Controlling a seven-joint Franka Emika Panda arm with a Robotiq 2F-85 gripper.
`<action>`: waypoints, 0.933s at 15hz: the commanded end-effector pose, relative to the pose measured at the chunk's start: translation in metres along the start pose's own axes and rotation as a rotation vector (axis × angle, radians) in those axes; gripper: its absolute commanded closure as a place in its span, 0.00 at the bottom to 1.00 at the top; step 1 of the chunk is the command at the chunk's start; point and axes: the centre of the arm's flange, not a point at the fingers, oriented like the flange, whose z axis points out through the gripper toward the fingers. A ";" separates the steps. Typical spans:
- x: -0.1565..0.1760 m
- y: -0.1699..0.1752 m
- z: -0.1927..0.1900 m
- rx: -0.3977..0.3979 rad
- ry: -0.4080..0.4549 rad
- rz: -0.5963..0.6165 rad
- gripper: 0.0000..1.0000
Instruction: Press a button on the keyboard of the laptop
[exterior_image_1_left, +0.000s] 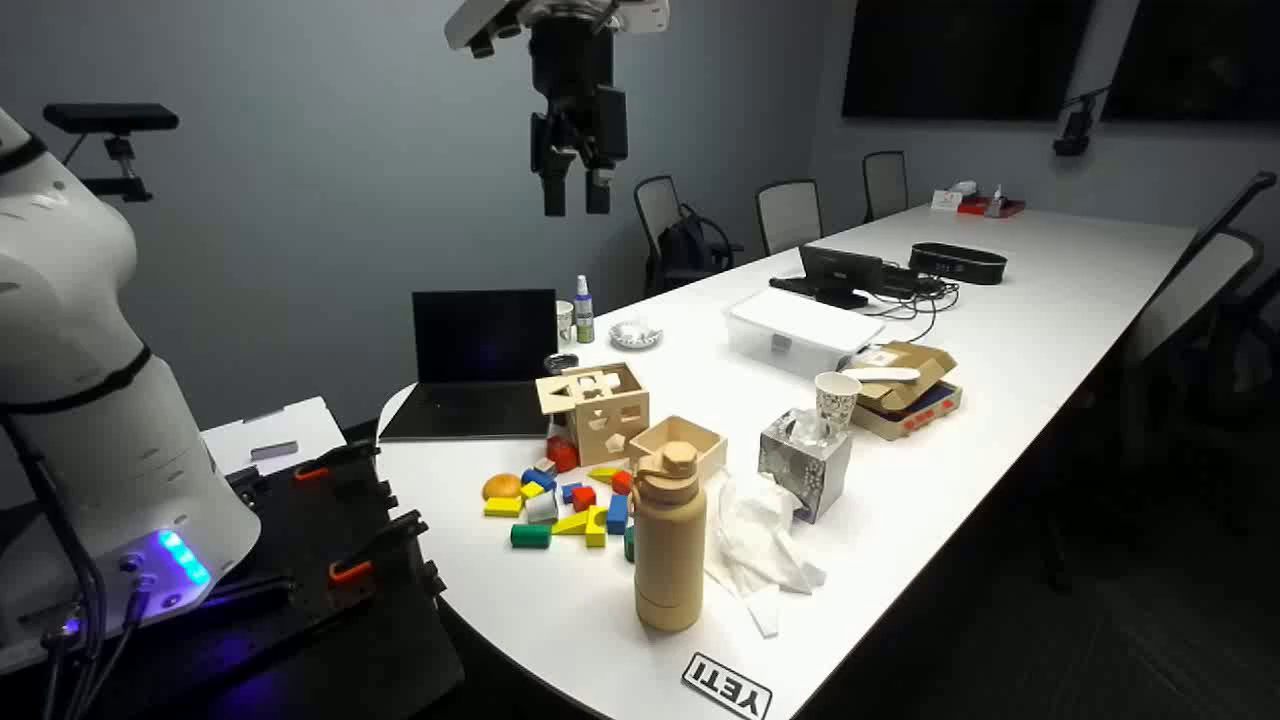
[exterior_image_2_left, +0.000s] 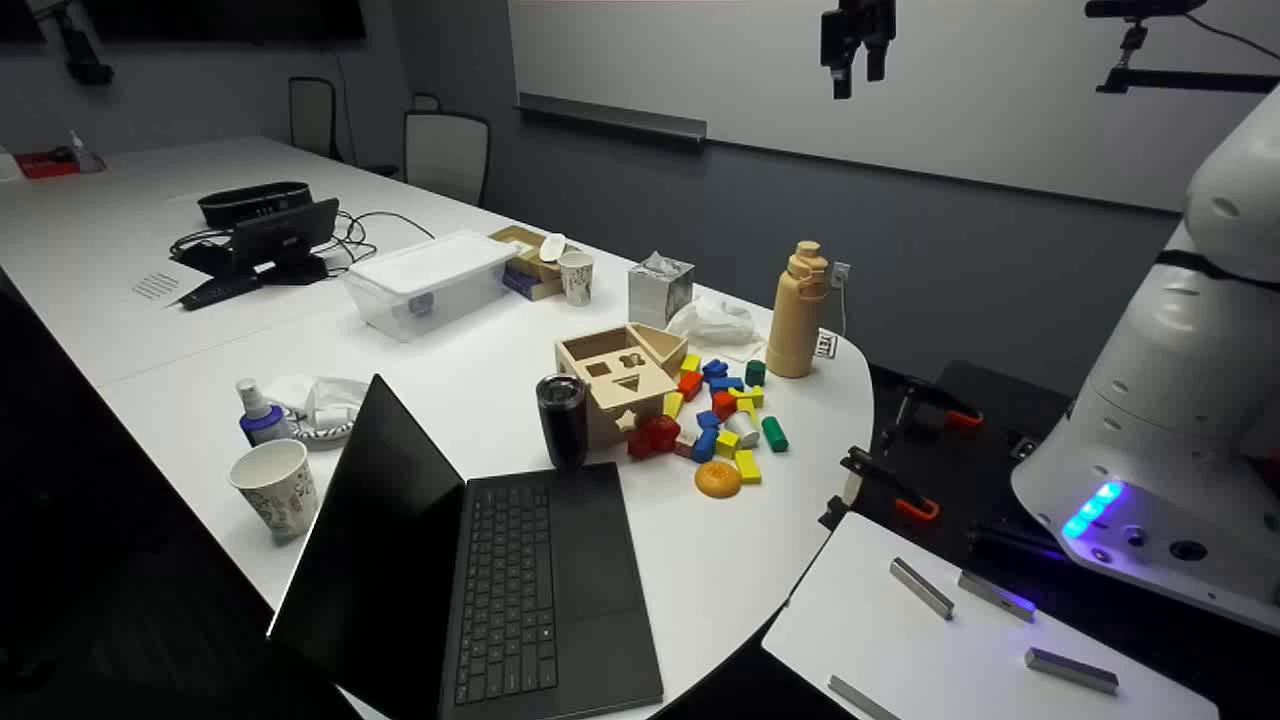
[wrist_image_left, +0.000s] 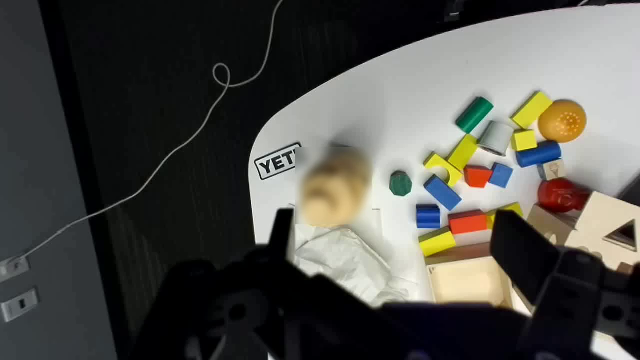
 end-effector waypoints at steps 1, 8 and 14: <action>0.000 0.000 0.000 0.000 0.000 0.000 0.00; 0.000 0.000 0.000 0.000 0.000 0.000 0.00; 0.039 -0.106 0.028 0.037 0.058 -0.080 0.00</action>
